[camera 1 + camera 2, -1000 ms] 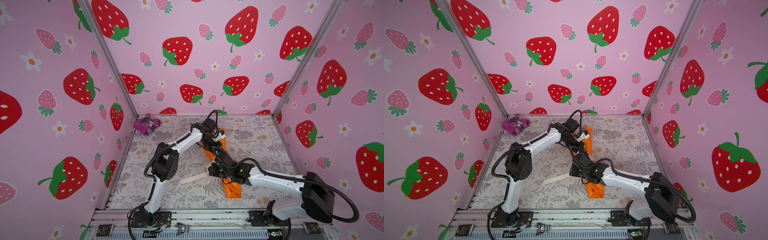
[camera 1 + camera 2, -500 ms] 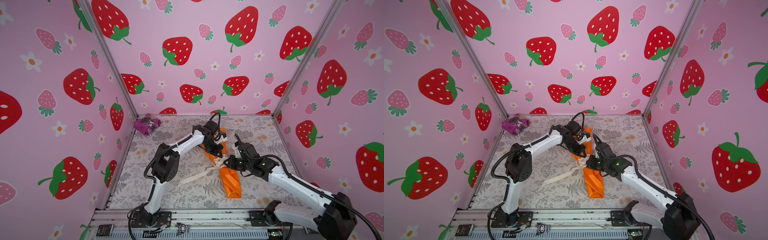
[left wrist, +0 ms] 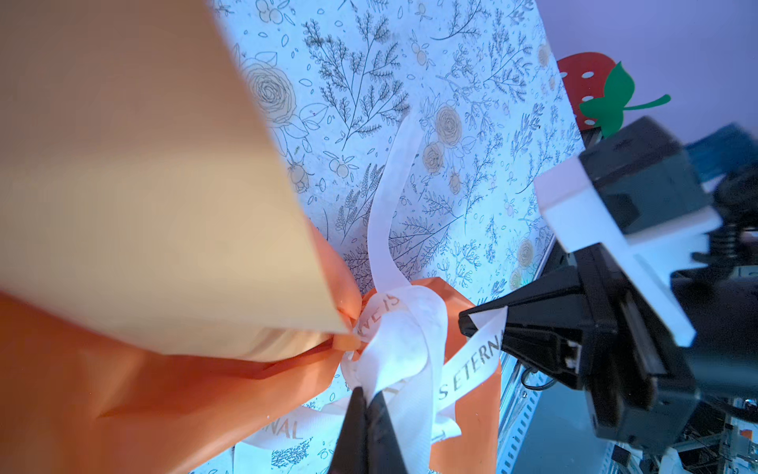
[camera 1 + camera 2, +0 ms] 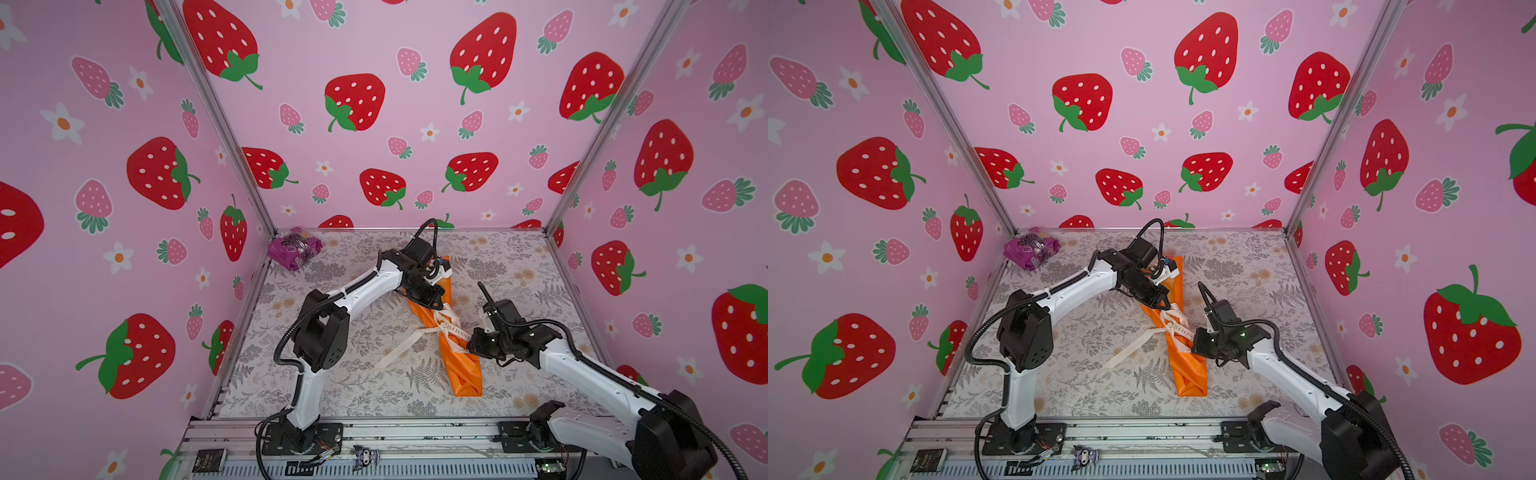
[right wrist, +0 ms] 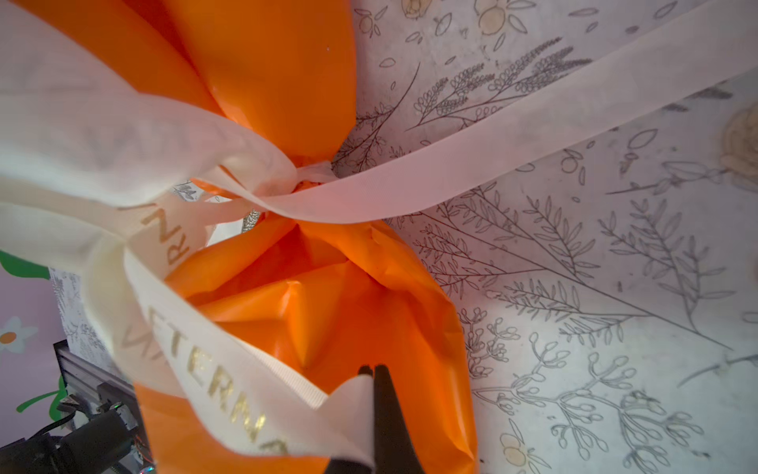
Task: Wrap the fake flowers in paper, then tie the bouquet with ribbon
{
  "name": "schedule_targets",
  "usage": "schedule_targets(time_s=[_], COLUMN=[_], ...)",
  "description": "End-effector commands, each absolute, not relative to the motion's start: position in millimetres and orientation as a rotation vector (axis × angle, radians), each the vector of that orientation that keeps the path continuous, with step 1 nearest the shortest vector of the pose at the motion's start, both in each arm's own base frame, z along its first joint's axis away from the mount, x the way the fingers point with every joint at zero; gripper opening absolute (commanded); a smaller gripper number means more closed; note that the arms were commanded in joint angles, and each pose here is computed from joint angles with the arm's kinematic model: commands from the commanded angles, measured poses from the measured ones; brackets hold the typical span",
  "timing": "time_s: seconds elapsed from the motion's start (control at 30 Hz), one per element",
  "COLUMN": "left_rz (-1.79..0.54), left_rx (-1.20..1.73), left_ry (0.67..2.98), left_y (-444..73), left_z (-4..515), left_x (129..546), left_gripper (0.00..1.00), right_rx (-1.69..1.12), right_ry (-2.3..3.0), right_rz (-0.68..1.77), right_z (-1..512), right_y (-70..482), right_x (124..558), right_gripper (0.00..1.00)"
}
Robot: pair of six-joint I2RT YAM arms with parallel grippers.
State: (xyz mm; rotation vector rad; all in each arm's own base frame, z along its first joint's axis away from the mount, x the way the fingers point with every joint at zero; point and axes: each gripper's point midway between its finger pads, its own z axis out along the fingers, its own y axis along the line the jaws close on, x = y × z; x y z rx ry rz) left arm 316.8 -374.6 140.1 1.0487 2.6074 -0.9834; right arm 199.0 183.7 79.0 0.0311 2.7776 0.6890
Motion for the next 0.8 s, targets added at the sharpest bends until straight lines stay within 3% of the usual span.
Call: schedule_targets(time_s=[0.0,0.17,0.53,0.77], left_rz=[-1.006,-1.005,-0.747,-0.843], left_rx=[1.09,1.013,0.903,0.877], left_ry=[2.601,2.548,2.59,2.466], left_y=[-378.1,-385.4,-353.5,-366.4], left_z=[140.5,151.4,128.8,163.8], left_x=[311.3,324.8,334.2,332.1], left_gripper=[0.0,0.0,0.0,0.0], right_rx=[0.019,0.041,0.047,0.035], right_ry=[2.786,2.798,2.864,2.909], right_rz=[0.648,0.611,0.366,0.354], right_z=[73.6,65.7,39.2,24.9], right_y=[176.5,167.1,133.3,132.0], right_x=[198.5,198.0,197.4,191.1], right_gripper=[0.0,0.0,0.0,0.0])
